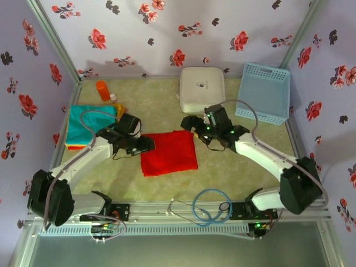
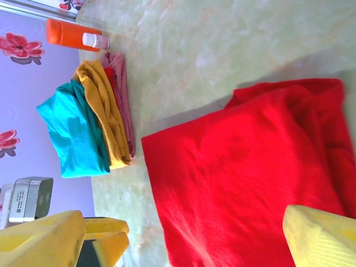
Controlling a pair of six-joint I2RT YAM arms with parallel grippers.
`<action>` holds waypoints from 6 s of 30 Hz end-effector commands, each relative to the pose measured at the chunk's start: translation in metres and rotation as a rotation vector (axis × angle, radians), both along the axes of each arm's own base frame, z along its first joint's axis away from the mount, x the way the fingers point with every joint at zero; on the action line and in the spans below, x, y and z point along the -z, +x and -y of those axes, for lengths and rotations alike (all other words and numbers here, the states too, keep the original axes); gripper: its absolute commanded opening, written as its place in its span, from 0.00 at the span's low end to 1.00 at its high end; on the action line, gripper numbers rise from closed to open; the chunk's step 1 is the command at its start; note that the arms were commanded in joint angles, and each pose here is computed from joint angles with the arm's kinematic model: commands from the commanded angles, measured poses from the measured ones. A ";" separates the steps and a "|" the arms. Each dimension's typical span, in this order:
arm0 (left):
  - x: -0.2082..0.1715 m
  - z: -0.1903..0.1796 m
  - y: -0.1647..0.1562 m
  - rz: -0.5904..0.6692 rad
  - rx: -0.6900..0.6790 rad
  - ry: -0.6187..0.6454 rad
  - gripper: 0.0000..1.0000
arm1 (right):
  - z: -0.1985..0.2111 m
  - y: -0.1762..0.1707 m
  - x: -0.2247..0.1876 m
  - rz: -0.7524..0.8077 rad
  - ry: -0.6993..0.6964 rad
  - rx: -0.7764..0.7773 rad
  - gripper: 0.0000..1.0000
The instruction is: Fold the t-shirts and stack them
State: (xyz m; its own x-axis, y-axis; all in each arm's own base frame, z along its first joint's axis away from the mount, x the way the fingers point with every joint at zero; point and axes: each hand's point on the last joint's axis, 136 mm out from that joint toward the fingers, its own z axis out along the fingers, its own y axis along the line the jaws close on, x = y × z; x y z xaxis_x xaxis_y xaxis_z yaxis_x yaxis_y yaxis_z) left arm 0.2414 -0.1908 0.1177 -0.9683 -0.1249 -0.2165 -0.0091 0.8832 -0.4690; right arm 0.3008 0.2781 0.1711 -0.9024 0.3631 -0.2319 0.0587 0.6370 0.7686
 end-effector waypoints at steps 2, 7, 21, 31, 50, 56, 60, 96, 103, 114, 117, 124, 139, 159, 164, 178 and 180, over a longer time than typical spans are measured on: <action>-0.004 0.017 0.021 -0.001 -0.025 -0.060 0.49 | -0.032 0.026 0.001 -0.019 0.082 0.024 0.92; 0.015 0.029 0.046 0.005 -0.045 -0.066 0.49 | -0.070 0.051 0.019 -0.067 0.192 0.015 0.91; 0.089 -0.007 0.059 -0.096 -0.139 -0.008 0.45 | -0.055 0.055 0.117 -0.123 0.091 -0.011 0.91; 0.077 -0.022 0.055 -0.079 -0.128 0.009 0.43 | -0.054 0.050 0.115 -0.120 0.081 -0.036 0.91; 0.008 -0.067 -0.015 -0.004 -0.033 0.117 0.86 | 0.003 -0.012 0.037 -0.074 -0.267 -0.118 0.96; 0.039 -0.061 -0.002 -0.072 -0.052 0.122 0.82 | 0.036 -0.044 0.049 -0.109 -0.328 -0.105 0.96; 0.057 -0.051 0.005 -0.119 -0.078 0.100 0.78 | 0.049 -0.054 0.050 -0.103 -0.311 -0.066 0.96; 0.093 0.011 0.005 -0.212 -0.027 0.023 0.51 | 0.064 -0.067 0.056 -0.138 -0.254 -0.014 0.95; 0.098 0.011 0.004 -0.217 -0.024 0.026 0.45 | 0.066 -0.069 0.062 -0.148 -0.255 -0.011 0.95; 0.108 -0.014 0.004 -0.210 -0.009 0.192 0.14 | 0.072 -0.074 0.064 -0.150 -0.254 0.008 0.95; 0.089 -0.026 0.010 -0.146 0.015 0.271 0.00 | 0.074 -0.075 0.065 -0.151 -0.253 0.011 0.95; 0.007 -0.055 0.030 0.054 0.059 0.368 0.00 | 0.080 -0.079 0.066 -0.152 -0.254 0.020 0.95; -0.128 -0.103 0.054 0.231 0.177 0.495 0.00 | 0.082 -0.083 0.068 -0.172 -0.248 0.015 0.95; -0.190 -0.134 0.085 0.350 0.271 0.607 0.00 | 0.071 -0.075 0.065 -0.200 -0.248 -0.018 0.95; -0.204 -0.142 0.090 0.376 0.256 0.628 0.00 | 0.069 -0.073 0.063 -0.200 -0.254 -0.027 0.95; -0.204 -0.171 0.105 0.358 0.204 0.709 0.00 | 0.071 -0.078 0.069 -0.219 -0.266 -0.039 0.95; -0.200 -0.173 0.106 0.349 0.198 0.709 0.00 | 0.071 -0.079 0.070 -0.223 -0.270 -0.045 0.95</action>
State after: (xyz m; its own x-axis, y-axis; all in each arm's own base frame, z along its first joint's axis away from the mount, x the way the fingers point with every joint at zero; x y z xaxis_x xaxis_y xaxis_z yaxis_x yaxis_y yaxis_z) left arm 0.3426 -0.0254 0.3132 -0.8300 0.3110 -0.4630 0.2298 0.9471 0.2240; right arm 0.2268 0.2095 0.1037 -0.9488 0.2886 -0.1282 0.1726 0.8139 0.5547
